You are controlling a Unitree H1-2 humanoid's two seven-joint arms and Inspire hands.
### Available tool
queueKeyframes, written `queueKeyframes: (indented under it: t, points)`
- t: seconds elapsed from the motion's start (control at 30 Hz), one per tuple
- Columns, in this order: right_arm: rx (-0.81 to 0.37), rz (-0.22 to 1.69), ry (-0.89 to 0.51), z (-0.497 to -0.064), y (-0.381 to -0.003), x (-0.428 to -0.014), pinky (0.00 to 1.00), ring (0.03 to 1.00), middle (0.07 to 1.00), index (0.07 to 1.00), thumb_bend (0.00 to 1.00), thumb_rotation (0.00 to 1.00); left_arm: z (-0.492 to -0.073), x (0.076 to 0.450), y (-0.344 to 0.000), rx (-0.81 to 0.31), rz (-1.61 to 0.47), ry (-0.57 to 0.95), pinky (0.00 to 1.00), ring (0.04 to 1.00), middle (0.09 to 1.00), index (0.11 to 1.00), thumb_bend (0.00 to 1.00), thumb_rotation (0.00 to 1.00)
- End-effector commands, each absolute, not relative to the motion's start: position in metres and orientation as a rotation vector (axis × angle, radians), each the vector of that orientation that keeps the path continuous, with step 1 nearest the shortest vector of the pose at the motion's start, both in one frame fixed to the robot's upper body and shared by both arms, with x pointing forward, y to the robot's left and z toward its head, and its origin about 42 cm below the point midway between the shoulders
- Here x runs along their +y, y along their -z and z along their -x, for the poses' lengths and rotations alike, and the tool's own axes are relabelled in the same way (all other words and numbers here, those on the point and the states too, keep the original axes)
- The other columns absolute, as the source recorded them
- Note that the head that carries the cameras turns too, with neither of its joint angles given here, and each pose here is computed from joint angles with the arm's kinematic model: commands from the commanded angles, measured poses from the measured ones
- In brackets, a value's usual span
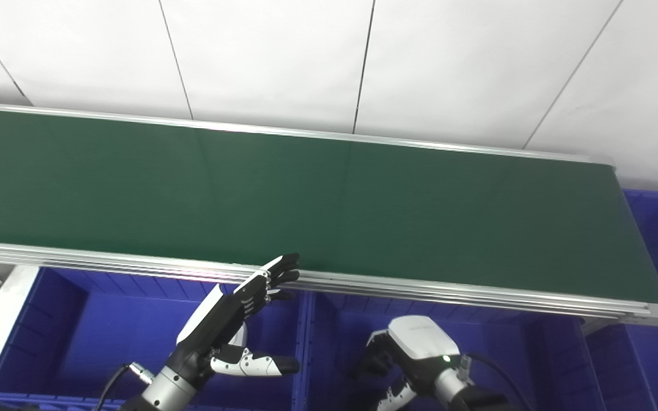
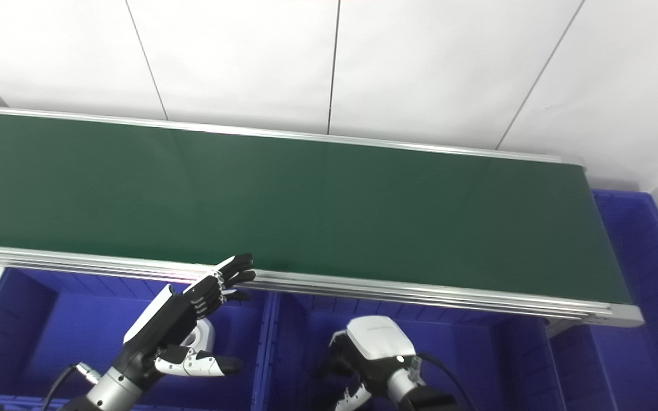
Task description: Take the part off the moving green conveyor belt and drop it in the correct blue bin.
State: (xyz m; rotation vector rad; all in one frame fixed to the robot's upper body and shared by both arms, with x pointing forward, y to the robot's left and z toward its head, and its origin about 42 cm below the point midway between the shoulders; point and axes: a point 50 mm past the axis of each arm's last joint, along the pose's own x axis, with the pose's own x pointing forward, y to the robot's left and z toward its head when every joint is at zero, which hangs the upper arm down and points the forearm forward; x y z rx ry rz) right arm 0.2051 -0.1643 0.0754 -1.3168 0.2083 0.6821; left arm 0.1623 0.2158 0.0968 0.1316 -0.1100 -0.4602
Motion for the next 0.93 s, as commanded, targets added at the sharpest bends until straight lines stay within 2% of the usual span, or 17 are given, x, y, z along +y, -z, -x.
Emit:
queueKeyframes:
  t: [0.0, 0.1, 0.17, 0.23, 0.33, 0.47, 0.63, 0.9]
  points:
    - [0.104, 1.262, -0.551, -0.205, -0.103, -0.160, 0.85, 0.959, 0.978, 0.939, 0.65, 0.32, -0.162, 0.216, -0.108, -0.157, -0.141, 0.447, 0.80, 0.904, 0.935, 0.920, 0.74, 0.35]
    - [0.069, 1.143, -0.458, -0.194, -0.121, -0.163, 0.91, 0.972, 0.988, 0.945, 0.64, 0.32, -0.160, 0.217, -0.108, -0.154, -0.141, 0.446, 0.81, 0.907, 0.937, 0.919, 0.74, 0.35]
    - [0.042, 1.064, -0.415, -0.185, -0.133, -0.167, 0.92, 0.970, 0.986, 0.946, 0.64, 0.31, -0.159, 0.218, -0.108, -0.155, -0.138, 0.447, 0.81, 0.908, 0.938, 0.920, 0.74, 0.34]
    - [0.017, 0.966, -0.380, -0.174, -0.143, -0.172, 0.91, 0.948, 0.966, 0.942, 0.64, 0.35, -0.157, 0.219, -0.107, -0.152, -0.137, 0.447, 0.82, 0.912, 0.941, 0.923, 0.73, 0.34]
    - [0.005, 0.813, -0.361, -0.161, -0.149, -0.179, 0.84, 0.917, 0.939, 0.922, 0.65, 0.36, -0.156, 0.219, -0.106, -0.149, -0.138, 0.444, 0.82, 0.914, 0.942, 0.923, 0.73, 0.33]
    - [0.001, 0.625, -0.353, -0.144, -0.149, -0.183, 0.80, 0.901, 0.931, 0.919, 0.64, 0.36, -0.154, 0.220, -0.106, -0.136, -0.141, 0.436, 0.83, 0.910, 0.940, 0.922, 0.74, 0.33]
    - [0.063, 0.514, -0.337, -0.132, -0.134, -0.181, 0.79, 0.880, 0.918, 0.919, 0.64, 0.28, -0.152, 0.223, -0.103, -0.130, -0.135, 0.423, 0.83, 0.916, 0.943, 0.922, 0.74, 0.33]
    - [0.082, 0.391, -0.324, -0.131, -0.119, -0.173, 0.80, 0.880, 0.914, 0.927, 0.66, 0.29, -0.148, 0.226, -0.100, -0.123, -0.142, 0.403, 0.83, 0.915, 0.943, 0.925, 0.73, 0.34]
